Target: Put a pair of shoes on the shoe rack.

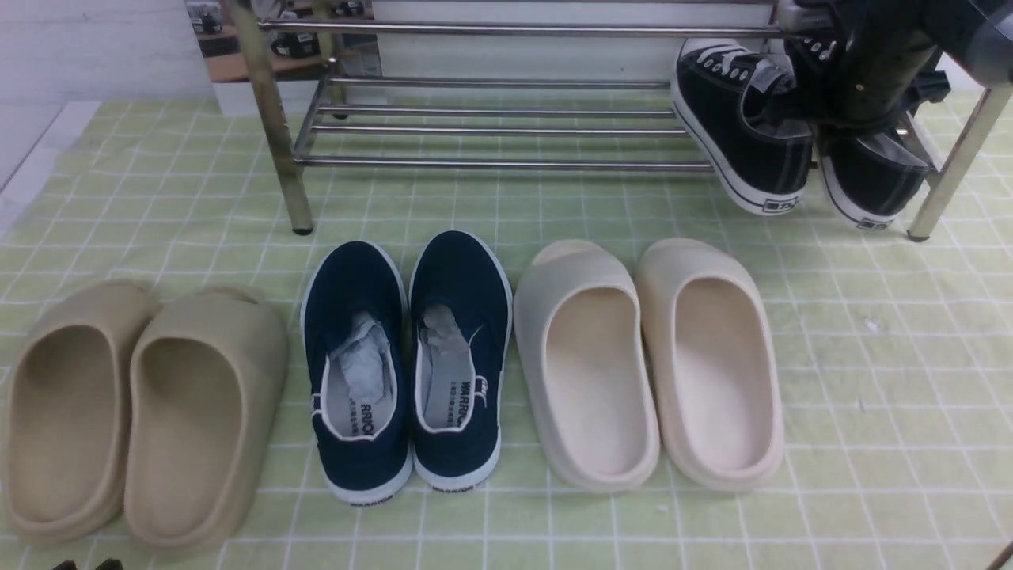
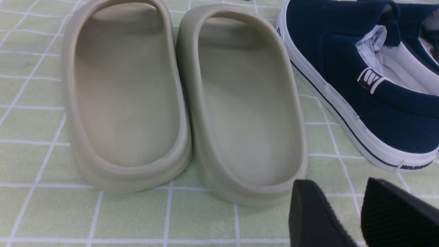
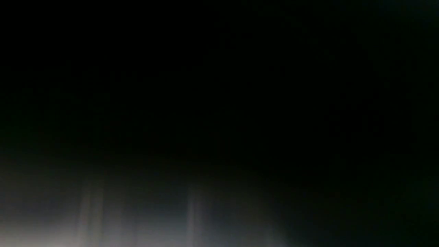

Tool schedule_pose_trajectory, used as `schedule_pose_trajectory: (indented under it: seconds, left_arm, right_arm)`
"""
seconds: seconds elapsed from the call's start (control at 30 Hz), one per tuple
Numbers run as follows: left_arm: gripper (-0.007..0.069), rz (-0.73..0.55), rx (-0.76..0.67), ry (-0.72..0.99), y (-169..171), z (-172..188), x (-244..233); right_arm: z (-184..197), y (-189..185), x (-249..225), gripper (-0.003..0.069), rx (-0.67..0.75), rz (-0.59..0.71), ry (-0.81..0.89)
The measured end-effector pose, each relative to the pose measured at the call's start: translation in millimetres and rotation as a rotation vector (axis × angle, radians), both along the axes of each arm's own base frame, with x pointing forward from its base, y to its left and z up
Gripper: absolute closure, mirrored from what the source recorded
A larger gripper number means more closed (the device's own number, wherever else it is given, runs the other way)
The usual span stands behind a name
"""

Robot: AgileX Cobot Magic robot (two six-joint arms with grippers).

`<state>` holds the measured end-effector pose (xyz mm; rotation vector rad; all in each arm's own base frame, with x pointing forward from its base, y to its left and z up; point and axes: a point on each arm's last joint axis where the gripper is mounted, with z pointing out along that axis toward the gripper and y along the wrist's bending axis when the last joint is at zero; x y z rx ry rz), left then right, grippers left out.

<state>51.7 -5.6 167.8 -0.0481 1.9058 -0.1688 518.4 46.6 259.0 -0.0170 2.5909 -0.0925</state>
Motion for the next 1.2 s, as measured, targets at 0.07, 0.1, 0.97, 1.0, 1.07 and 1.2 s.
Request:
schedule_pose_trajectory:
  seconds: [0.07,0.1,0.97,1.0,1.07,1.2]
  left_arm:
    - [0.0386,0.000,0.000,0.000,0,0,0]
    - [0.0386,0.000,0.000,0.000,0,0,0]
    - [0.0386,0.000,0.000,0.000,0,0,0]
    - [0.0386,0.000,0.000,0.000,0,0,0]
    - [0.0386,0.000,0.000,0.000,0,0,0]
    - [0.0386,0.000,0.000,0.000,0,0,0]
  right_arm:
    - [1,0,1,0.0561,-0.001,0.002,-0.014]
    - [1,-1,1,0.0503,-0.003,0.001,-0.017]
    - [223,-14,-220,0.0659,0.073,0.175,-0.486]
    - [225,-16,-236,0.0662,0.074,0.175,-0.516]
    - [217,-21,-285,0.0662,0.086,0.168,-0.640]
    - [159,-27,-347,0.0662,0.100,0.158,-0.753]
